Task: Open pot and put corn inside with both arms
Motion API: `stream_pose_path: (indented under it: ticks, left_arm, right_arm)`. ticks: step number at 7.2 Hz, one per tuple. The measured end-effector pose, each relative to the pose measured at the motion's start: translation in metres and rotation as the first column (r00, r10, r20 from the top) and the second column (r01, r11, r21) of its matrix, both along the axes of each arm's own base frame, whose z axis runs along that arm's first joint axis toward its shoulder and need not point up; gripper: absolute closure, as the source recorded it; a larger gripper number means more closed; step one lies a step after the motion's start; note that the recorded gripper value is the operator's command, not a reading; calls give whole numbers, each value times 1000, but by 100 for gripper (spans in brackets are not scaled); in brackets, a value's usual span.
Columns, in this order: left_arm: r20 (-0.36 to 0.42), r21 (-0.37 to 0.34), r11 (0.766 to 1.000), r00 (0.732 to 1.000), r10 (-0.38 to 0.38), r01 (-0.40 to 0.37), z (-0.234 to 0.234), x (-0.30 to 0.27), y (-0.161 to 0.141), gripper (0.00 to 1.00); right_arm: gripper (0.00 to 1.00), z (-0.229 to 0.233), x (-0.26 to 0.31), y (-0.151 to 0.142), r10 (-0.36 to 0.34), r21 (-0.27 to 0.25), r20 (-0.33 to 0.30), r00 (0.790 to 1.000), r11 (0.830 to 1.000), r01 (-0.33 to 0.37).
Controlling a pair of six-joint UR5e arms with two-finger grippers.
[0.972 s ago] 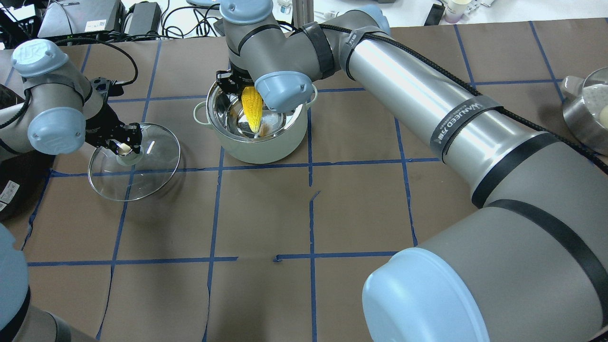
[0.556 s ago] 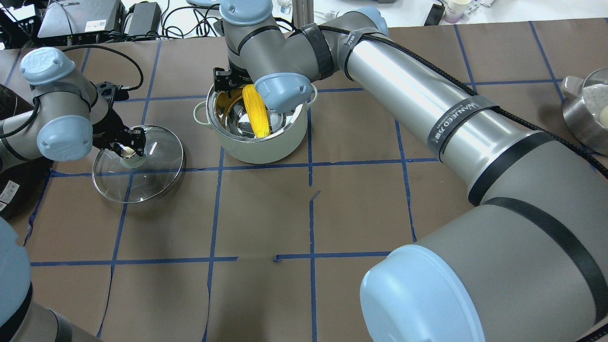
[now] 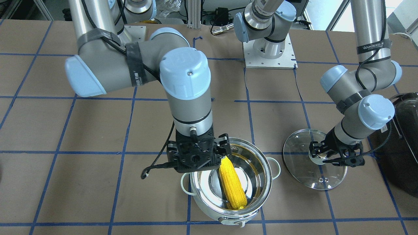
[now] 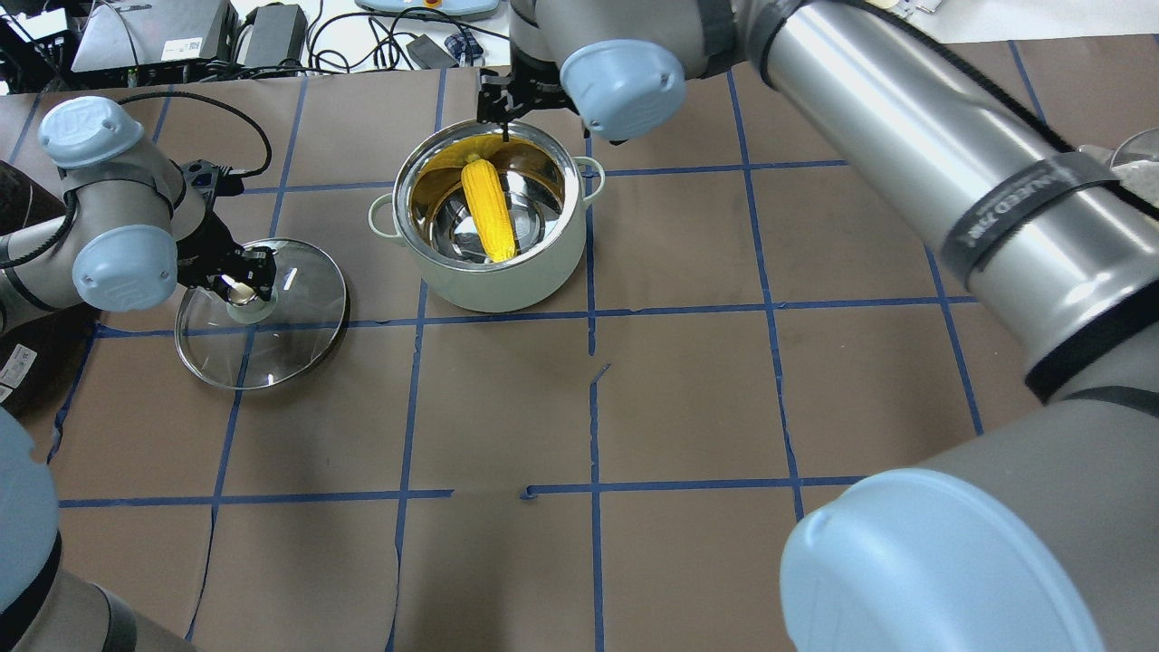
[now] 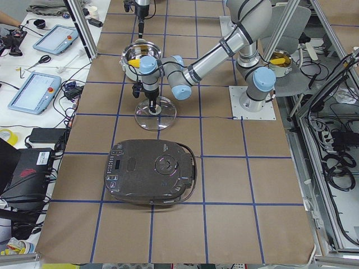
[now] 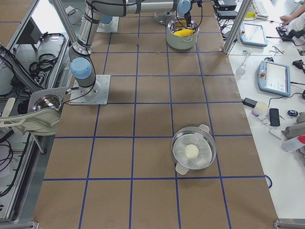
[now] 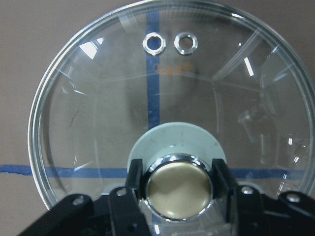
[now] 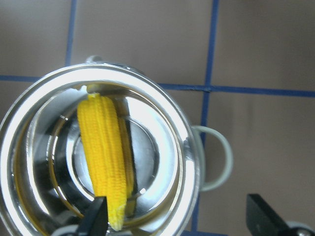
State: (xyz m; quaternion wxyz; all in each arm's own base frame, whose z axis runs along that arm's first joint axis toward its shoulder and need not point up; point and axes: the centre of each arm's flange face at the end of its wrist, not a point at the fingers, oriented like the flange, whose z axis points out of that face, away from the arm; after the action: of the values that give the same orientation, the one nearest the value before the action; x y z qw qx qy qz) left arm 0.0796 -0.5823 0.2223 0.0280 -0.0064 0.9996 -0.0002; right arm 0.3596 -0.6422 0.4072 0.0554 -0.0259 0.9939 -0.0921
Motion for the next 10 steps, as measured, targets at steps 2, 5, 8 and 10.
stream_pose_path:
  ticks: [2,5,8,10]
  left_arm:
    - [5,-6,1000,1000,-2,2,25,0,-7,0]
    - [-25,30,998,998,-63,63,137,-46,-36,0]
    - [-23,-3,999,999,49,-49,255,-168,-21,0]
    - [-30,-38,991,992,125,-126,299,-229,30,0]
  right_arm:
    - [0,26,-104,7,-132,100,-31,991,986,135]
    - [0,60,-198,85,-133,171,-67,989,975,143]
    - [0,48,-212,154,-106,220,-118,987,967,130]
    - [0,65,-217,171,-101,247,-150,983,960,136]
